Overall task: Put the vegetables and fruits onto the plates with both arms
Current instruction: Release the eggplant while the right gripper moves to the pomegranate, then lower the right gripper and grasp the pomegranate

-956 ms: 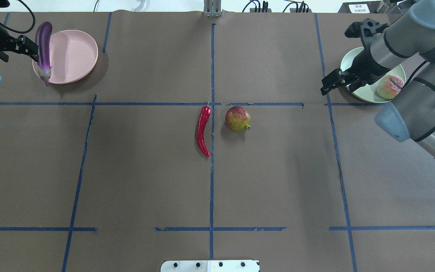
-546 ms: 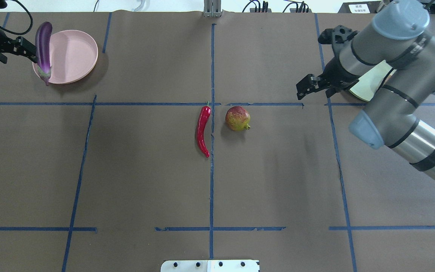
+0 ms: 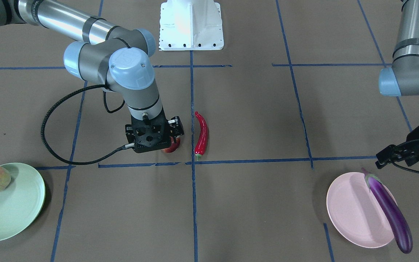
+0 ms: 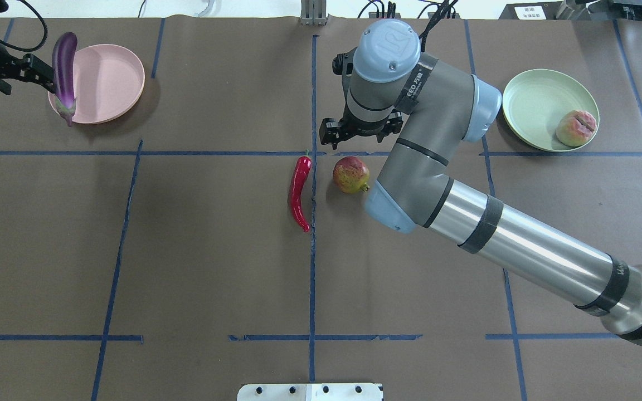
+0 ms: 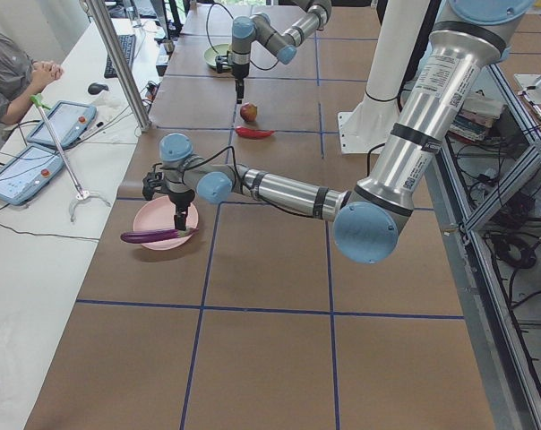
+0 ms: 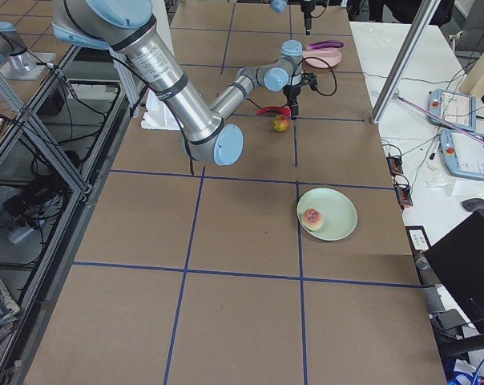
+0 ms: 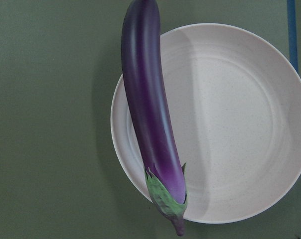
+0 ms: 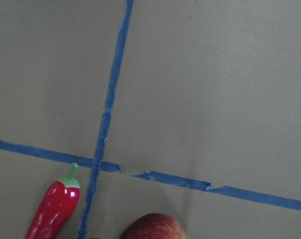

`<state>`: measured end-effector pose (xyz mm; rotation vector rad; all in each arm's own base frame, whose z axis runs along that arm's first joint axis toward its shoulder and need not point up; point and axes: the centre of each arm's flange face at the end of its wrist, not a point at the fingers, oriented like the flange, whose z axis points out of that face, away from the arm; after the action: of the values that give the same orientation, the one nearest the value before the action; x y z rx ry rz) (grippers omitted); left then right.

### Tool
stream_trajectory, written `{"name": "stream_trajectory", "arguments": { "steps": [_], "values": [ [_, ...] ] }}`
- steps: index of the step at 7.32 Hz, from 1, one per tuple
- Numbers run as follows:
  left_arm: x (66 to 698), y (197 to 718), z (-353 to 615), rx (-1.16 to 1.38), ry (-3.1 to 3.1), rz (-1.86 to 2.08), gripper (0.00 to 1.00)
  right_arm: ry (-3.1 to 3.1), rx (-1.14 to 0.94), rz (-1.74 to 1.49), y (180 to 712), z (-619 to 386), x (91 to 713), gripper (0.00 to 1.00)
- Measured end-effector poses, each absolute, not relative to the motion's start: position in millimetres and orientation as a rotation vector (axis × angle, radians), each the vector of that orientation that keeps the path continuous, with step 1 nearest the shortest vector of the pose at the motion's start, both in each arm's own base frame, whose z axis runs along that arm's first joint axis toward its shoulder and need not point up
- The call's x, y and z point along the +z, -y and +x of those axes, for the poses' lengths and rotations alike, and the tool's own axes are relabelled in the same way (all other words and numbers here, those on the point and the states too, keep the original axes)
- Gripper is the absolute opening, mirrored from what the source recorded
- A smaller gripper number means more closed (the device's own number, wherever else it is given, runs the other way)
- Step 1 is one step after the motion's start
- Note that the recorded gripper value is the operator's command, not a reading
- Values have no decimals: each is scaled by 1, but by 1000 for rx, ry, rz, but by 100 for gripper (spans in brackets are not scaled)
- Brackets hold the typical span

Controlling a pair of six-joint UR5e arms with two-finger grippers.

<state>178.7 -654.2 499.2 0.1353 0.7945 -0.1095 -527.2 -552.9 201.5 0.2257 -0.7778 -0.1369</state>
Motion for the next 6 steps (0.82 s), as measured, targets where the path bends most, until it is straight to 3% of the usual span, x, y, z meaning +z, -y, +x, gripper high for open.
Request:
{"name": "stream_trajectory", "arguments": {
  "steps": [6],
  "values": [
    [501, 653, 180, -114, -793, 130, 100, 691, -373, 266, 533, -575, 227, 100]
  ]
}}
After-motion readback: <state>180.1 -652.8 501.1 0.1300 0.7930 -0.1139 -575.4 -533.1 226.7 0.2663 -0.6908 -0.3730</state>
